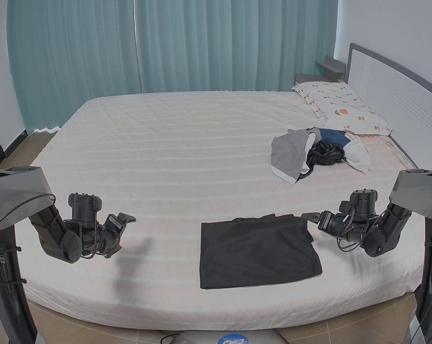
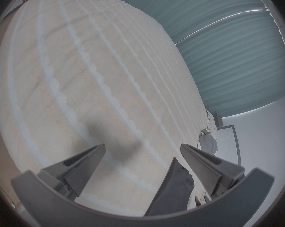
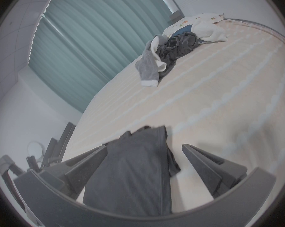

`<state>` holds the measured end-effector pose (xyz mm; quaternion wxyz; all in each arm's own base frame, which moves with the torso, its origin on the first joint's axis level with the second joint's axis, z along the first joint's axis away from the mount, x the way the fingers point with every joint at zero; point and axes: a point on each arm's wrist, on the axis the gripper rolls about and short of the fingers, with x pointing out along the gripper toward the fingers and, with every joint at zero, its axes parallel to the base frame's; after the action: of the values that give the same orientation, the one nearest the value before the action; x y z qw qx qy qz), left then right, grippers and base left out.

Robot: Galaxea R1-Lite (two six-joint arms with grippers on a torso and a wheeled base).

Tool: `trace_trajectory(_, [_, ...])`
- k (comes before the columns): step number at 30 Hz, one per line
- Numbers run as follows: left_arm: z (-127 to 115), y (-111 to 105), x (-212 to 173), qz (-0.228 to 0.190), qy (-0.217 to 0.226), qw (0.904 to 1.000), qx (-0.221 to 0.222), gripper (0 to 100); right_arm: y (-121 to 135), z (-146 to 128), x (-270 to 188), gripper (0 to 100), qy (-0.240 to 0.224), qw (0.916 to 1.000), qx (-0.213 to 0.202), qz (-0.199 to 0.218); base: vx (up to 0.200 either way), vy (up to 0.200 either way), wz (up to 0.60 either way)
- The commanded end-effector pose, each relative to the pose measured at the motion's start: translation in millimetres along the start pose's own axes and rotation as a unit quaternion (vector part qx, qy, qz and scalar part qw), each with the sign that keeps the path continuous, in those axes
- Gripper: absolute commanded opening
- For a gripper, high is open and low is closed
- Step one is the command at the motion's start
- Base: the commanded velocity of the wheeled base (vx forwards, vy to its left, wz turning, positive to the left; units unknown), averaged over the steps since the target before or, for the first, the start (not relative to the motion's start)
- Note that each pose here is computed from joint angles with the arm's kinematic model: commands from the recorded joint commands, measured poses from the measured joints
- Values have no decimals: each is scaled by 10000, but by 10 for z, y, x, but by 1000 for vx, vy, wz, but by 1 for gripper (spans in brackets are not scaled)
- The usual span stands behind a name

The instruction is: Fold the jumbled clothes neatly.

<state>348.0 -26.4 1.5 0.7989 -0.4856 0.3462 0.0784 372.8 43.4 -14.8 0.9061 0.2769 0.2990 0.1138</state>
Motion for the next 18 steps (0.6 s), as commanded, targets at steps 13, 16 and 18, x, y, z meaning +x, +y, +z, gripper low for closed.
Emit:
trace_trajectory(13, [-16,4,4,12,16,10000,18,100,-45,10,575,100,15,9976,683,-96,0,0,0])
trace_trajectory(16, [-16,4,4,12,16,10000,18,100,-49,7,580,100,69,9973,724,-135,0,0,0])
trace_trajectory(18, [-16,4,4,12,16,10000,18,100,-45,24,602,0,87,9971,737,-148,0,0,0])
